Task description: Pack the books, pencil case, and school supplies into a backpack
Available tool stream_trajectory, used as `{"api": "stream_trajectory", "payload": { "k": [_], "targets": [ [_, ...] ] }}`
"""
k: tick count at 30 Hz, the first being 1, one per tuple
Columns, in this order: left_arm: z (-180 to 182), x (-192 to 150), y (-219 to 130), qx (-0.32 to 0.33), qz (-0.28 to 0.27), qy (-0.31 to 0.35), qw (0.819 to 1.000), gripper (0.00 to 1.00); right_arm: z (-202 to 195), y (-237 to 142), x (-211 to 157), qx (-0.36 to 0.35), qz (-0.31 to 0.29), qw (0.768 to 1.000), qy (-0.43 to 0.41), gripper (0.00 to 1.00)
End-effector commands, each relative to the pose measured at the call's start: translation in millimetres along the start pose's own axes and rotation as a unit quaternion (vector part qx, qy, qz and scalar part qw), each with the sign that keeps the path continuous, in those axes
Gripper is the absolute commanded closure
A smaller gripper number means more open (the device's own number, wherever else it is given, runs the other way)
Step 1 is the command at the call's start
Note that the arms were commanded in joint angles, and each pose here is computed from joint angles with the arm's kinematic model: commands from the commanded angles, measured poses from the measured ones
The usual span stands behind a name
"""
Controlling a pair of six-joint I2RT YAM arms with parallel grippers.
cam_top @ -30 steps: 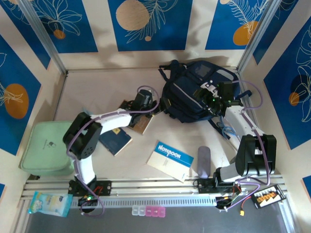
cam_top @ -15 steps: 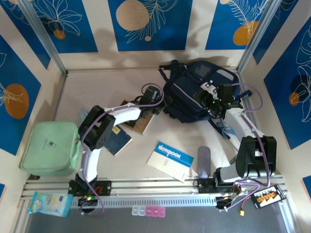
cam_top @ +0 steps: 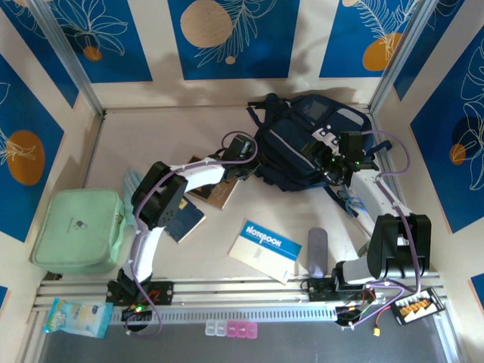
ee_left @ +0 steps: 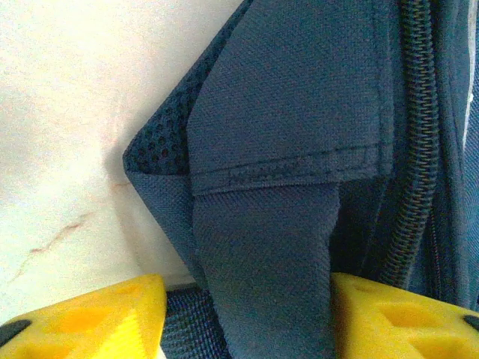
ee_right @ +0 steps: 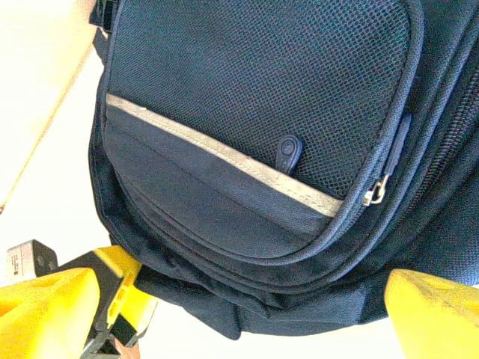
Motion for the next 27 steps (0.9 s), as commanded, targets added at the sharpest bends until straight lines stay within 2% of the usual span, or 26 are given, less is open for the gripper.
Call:
{"api": "stream_trajectory", "payload": {
  "k": [1,7,10,12,20,24,27],
  "targets": [
    [-17,1,5,-0.028,-0.002,0.015,0.999,0.52,-1,0,1,0.0,0.0,1.0,0.003,0.02],
    [-44,13,-19,-0.057,-0.044,0.068,0.995,0.73,1,-3,2,0.002,-0.002,1.0,-0.011,0.02],
    [-65,23,-48,-0.07,-0.079,0.114,0.988,0.92,0,-3,4,-0.001,-0.003,1.0,-0.029,0.02],
    [-75,30,-66,-0.068,-0.105,0.145,0.982,0.99,-2,-5,10,-0.002,-0.003,1.0,-0.029,0.02],
    [-107,56,-146,-0.056,-0.202,0.237,0.949,1.0,9,-10,36,0.039,-0.01,0.999,-0.035,0.02],
    [-91,73,-177,-0.011,-0.248,0.227,0.942,1.0,8,-3,30,0.044,0.005,0.999,-0.025,0.03],
    [-61,82,-190,0.027,-0.266,0.21,0.941,1.0,7,0,22,0.047,0.014,0.999,-0.025,0.03]
  ]
}}
Point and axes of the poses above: each hand's point on the last joint's axis, 136 mm out from that joint toward the fingers, its own y axis out along the fingers, its own z axis along the line the jaws close on, x = y × z, the point moved 5 cm from there along -y, back along the fingers, and after that the axes turned 8 degrees about -y, right-handed, at the moved point
